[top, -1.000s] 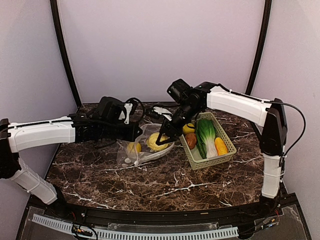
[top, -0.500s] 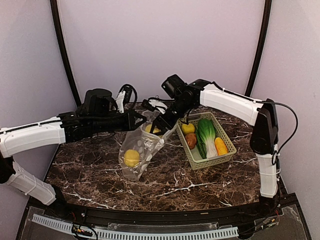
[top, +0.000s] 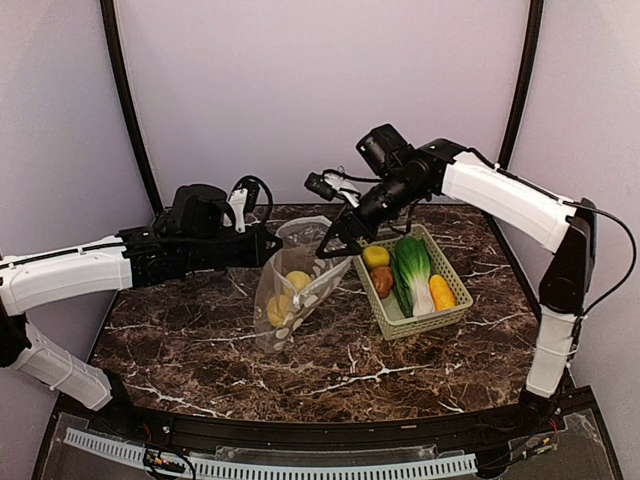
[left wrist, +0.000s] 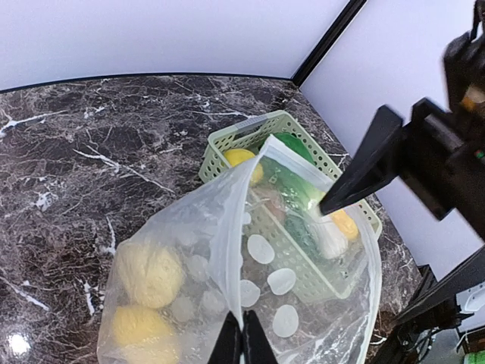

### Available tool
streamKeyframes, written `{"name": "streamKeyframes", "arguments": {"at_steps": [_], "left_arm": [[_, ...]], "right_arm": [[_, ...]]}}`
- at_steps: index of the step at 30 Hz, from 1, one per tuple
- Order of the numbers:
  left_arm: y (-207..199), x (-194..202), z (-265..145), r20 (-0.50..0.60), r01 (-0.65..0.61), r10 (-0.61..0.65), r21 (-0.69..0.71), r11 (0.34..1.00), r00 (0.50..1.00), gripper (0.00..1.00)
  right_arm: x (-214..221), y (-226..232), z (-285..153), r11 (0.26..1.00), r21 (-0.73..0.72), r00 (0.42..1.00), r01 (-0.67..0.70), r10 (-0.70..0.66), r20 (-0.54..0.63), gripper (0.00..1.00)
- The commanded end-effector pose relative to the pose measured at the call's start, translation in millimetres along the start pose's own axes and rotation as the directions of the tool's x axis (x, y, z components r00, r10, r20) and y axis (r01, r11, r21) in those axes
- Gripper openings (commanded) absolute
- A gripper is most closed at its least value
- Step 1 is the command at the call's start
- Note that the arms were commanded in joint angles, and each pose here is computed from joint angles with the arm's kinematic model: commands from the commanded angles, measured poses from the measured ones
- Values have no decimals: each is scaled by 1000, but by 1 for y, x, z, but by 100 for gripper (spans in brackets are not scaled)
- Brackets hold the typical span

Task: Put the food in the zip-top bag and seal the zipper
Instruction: Place the fake fruit in the zipper food storage bag, then pick up the fake vegetable from the bin.

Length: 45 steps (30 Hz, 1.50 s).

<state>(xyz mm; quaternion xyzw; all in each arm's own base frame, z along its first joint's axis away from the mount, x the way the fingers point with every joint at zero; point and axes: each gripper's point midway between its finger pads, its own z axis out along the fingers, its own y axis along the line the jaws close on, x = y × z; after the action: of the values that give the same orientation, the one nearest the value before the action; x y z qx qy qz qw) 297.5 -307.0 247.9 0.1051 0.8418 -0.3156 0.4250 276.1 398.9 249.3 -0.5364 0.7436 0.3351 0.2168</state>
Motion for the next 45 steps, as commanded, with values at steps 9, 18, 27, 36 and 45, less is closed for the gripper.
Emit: {"name": "streamKeyframes", "arguments": {"at_steps": [9,18,27,36,45], "left_arm": [[18,-29,-21,-89,-255,244,-159,954,966,1],[26,-4,-5,-268,-371,324,-146,917,907,1],[17,23,18,-321,-291,258,-59,955,911,1],[15,22,19,-307,-275,245,-55,960,919,1],[15,22,17,-301,-263,235,-57,963,924,1]], "right_arm": [[33,-48,-92,988,133,991,-76,60,120,79],[118,-104,-73,956,213,979,-202,198,37,75],[154,-145,-58,898,336,947,-285,318,-47,70],[189,-188,-61,772,500,876,-393,479,-52,70],[198,-222,-64,656,619,822,-433,568,-27,65]]}}
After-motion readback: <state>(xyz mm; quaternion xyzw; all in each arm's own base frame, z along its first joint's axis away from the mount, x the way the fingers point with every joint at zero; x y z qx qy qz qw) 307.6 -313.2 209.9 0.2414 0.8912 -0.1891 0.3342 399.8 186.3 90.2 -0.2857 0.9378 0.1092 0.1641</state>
